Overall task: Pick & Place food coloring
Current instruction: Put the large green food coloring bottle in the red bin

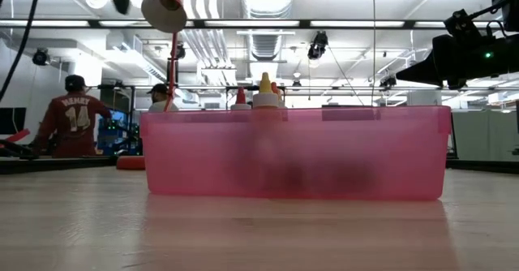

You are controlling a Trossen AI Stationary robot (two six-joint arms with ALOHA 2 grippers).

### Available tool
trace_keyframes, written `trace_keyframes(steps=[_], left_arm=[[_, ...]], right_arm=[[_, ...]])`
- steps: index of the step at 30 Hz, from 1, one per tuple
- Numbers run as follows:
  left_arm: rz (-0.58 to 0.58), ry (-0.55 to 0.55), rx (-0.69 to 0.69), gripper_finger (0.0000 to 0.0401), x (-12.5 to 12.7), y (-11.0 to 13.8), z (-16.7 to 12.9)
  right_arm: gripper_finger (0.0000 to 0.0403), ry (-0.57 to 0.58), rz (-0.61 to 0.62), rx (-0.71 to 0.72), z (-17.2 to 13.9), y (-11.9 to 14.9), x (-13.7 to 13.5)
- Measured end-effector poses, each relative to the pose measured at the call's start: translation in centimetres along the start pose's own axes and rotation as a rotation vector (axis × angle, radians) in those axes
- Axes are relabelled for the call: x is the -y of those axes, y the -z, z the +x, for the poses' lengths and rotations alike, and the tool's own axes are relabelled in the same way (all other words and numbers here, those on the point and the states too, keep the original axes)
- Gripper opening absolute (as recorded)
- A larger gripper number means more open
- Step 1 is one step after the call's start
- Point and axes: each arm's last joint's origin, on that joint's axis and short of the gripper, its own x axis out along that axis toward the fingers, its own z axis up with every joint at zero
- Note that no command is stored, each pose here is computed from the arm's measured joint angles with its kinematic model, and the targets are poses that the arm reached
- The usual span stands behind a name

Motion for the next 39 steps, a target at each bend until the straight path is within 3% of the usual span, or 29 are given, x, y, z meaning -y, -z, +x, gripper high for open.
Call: trace_keyframes(steps=[5,20,39], left_arm=[[-0.052,-0.04,-0.045,0.0218,0.1,2.5,1.0],[0.037,-0.095,-0.08,0.0218,0.5,9.0,2.7],[0.09,0.055,-0.115,0.0218,1.8,13.9,9.1]], right_arm=[[0.0009,0.001,0.011,-0.001,0.0,0.0,0.0],[0.0009,0.001,0.011,0.0,0.0,0.0,0.0],[0.0009,0.0,0.011,-0.001,0.0,0.0,0.0]])
